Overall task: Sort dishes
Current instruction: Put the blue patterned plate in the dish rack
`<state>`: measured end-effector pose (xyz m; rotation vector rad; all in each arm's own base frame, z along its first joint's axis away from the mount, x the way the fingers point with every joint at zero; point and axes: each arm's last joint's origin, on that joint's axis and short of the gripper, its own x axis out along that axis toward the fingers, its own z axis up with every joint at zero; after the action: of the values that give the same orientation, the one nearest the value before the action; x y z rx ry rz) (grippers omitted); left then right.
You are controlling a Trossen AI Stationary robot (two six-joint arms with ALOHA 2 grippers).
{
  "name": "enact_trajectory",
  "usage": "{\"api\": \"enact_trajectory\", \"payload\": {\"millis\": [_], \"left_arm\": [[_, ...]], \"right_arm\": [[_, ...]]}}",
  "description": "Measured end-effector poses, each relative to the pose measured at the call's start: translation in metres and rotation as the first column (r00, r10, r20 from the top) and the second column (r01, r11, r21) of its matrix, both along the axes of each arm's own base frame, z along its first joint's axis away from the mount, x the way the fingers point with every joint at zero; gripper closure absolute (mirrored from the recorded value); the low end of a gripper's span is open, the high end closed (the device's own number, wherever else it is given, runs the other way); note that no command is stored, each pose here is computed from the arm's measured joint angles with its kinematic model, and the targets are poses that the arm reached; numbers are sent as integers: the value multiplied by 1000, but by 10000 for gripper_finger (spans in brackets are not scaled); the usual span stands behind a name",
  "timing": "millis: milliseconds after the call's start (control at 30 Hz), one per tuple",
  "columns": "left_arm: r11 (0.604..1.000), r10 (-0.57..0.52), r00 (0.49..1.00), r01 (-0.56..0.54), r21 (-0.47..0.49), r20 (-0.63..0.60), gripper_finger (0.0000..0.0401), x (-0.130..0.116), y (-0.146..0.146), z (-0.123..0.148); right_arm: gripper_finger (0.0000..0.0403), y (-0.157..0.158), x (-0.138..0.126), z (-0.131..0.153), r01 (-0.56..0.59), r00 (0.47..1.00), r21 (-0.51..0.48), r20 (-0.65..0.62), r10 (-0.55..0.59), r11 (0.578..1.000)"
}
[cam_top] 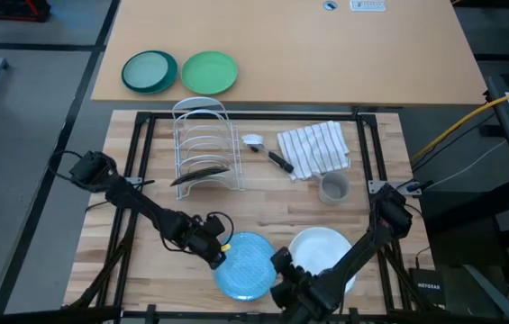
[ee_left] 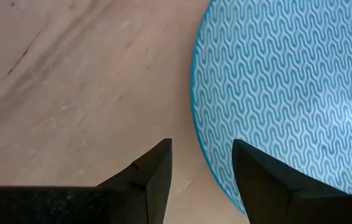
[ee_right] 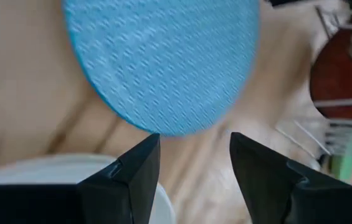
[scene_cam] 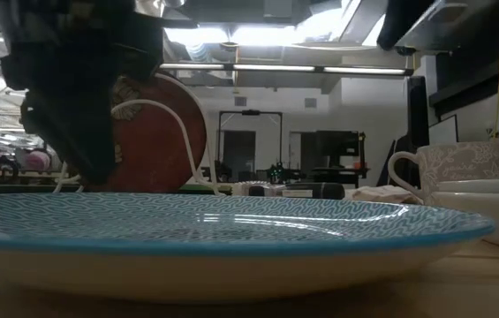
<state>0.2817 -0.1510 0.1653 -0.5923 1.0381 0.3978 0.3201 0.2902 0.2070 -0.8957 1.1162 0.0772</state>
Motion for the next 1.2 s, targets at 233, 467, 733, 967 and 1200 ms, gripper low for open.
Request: {"api": "enact_trajectory", "payload": {"millis": [233,467,733,967,1200], "left_arm": [[999,42,999,-42,-31,2,246,4,5,0],[997,59,998,-59,-57,-9,246,9,1,-13],[996,54,998,-55,-73,-23,246,15,-2,-27],[993,30,999,-28,-114,14,246,19,-5,-27],[984,-51,998,59,-171,47,252,23,-10,-25]], "right_arm": [[205,9,2,-29,-55,995,70,85,49,996],[205,12,5,-50,-152,985,121,106,139,981],[205,7,3,-63,-143,984,127,120,128,982],[205,0,9,-74,-122,984,131,146,102,984],[205,-15,14,-84,-82,989,129,131,64,988]]}}
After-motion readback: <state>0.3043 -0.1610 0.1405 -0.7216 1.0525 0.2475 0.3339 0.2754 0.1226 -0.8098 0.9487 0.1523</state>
